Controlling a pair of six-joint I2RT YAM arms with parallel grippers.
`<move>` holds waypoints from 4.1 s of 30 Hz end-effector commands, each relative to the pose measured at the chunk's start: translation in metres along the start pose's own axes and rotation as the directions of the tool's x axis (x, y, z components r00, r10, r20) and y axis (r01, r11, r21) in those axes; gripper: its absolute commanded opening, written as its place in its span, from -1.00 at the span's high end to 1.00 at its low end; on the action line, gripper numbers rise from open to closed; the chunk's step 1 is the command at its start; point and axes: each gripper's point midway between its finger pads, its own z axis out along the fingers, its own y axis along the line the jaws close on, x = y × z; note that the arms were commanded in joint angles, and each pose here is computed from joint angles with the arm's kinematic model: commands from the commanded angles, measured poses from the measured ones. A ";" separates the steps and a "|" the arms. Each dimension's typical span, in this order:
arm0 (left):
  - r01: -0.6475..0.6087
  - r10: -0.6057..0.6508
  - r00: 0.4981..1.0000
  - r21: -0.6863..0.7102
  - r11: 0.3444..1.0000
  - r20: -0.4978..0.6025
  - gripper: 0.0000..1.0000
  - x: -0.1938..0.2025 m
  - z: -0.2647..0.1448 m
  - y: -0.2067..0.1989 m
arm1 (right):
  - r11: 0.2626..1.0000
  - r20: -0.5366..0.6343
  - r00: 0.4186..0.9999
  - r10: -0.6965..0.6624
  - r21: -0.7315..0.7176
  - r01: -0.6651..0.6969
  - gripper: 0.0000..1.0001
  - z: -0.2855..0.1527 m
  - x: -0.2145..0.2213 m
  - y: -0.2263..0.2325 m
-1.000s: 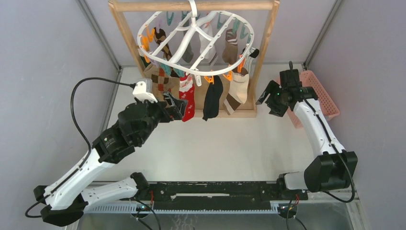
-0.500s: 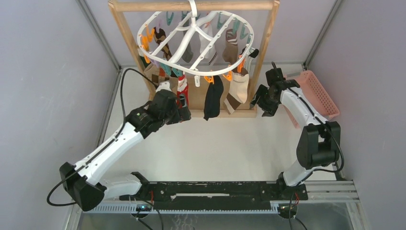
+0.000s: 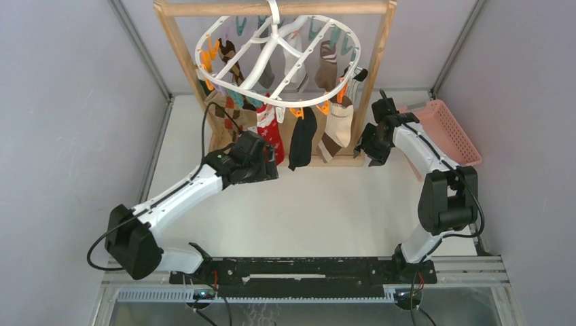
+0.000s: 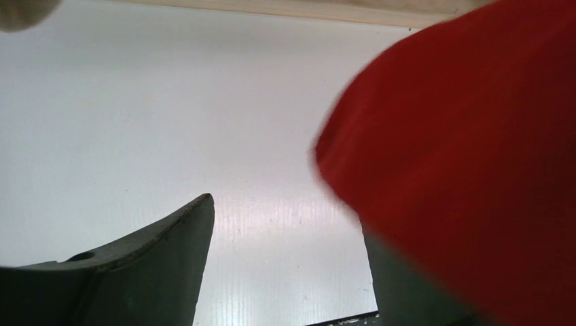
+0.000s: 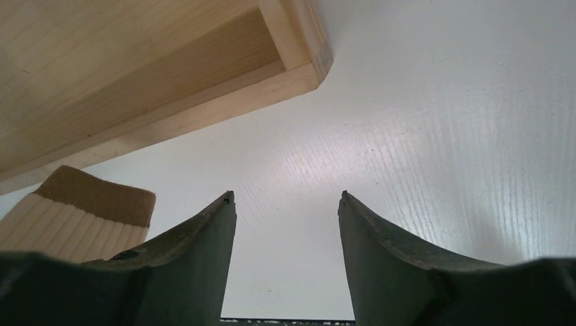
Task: Remove the socks clipped to the hanger
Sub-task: Move the clothesline to the hanger.
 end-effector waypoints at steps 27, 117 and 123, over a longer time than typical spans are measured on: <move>0.108 -0.115 0.986 -0.061 0.992 -0.117 -0.70 -0.013 0.096 0.014 | 0.980 -0.121 0.972 0.200 0.051 -0.195 -0.04 0.056 0.002 -0.002; 0.170 -0.161 0.973 0.045 0.984 -0.164 -1.00 -0.046 0.001 0.039 | 0.980 0.140 0.990 0.024 0.194 -0.051 -0.42 -0.016 -0.175 -0.107; 0.174 -0.161 0.973 0.063 0.983 -0.164 -1.00 -0.043 -0.014 0.037 | 0.986 0.078 0.997 0.021 0.165 -0.034 -0.42 -0.004 -0.161 -0.106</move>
